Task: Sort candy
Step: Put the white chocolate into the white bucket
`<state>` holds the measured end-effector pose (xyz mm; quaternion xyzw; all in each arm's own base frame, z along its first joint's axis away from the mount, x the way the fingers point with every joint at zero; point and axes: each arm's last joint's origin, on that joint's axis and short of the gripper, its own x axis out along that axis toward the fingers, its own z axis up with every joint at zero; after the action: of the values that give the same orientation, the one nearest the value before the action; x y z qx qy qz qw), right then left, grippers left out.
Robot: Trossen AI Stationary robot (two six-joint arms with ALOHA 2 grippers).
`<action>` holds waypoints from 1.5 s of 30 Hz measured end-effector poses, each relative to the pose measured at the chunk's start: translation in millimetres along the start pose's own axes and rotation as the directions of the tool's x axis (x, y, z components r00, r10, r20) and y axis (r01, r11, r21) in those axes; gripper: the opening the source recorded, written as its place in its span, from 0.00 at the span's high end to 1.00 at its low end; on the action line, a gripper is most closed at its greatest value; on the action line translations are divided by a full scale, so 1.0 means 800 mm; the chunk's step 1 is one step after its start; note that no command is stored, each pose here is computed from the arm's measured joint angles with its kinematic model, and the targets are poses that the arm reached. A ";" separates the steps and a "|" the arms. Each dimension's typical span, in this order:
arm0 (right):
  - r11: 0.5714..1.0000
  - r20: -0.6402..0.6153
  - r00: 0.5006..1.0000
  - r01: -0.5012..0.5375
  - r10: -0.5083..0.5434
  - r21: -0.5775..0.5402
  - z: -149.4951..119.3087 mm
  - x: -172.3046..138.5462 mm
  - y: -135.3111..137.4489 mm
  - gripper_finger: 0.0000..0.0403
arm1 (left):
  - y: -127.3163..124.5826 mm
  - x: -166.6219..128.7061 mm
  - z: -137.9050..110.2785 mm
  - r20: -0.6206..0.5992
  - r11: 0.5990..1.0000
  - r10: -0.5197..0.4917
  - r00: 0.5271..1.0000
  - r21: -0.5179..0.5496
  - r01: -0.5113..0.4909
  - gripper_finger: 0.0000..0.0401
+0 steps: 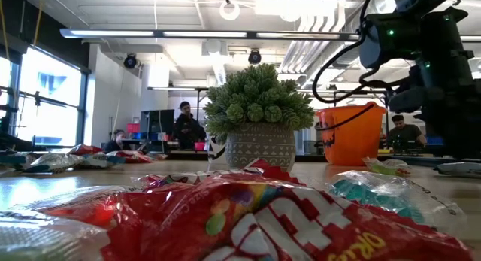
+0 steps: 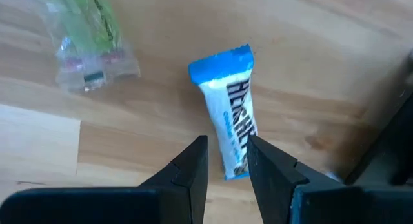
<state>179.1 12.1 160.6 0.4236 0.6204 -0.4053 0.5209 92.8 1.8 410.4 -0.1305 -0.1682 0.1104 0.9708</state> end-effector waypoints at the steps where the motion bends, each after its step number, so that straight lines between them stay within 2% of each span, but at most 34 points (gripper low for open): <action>1: 1.000 -0.003 1.000 -0.001 0.001 0.000 0.000 0.000 0.000 0.74 | 0.000 0.000 0.000 0.000 1.000 -0.001 1.000 0.000 0.001 1.00; 6: 1.000 0.007 1.000 0.003 -0.003 0.001 0.000 0.002 -0.001 0.74 | -0.001 0.000 0.000 -0.004 1.000 -0.021 1.000 0.000 0.021 1.00; 13: 0.998 -0.026 1.000 0.007 -0.006 0.069 0.000 0.027 -0.013 0.74 | -0.001 0.000 0.000 -0.006 1.000 -0.029 1.000 0.000 0.029 1.00; 22: 0.997 -0.017 1.000 0.012 -0.011 0.072 -0.001 0.044 -0.023 0.75 | -0.001 0.000 0.000 -0.005 1.000 -0.026 1.000 -0.010 0.026 1.00; 33: 0.997 -0.015 1.000 0.017 -0.016 0.077 -0.001 0.045 -0.023 0.94 | -0.001 0.000 0.000 -0.003 1.000 -0.018 1.000 -0.011 0.018 1.00; 38: 0.997 -0.008 1.000 0.008 -0.008 0.076 0.000 0.034 -0.015 0.95 | -0.001 0.000 0.000 -0.002 1.000 -0.018 1.000 -0.011 0.018 1.00; 45: 0.995 0.114 0.990 -0.089 0.082 0.052 0.008 -0.002 0.013 0.93 | -0.001 0.000 0.000 -0.004 1.000 -0.023 1.000 -0.010 0.023 1.00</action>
<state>190.8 9.3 160.6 0.4413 0.5598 -0.4232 0.5593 93.0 1.1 410.5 -0.1337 -0.1685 0.0982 0.9716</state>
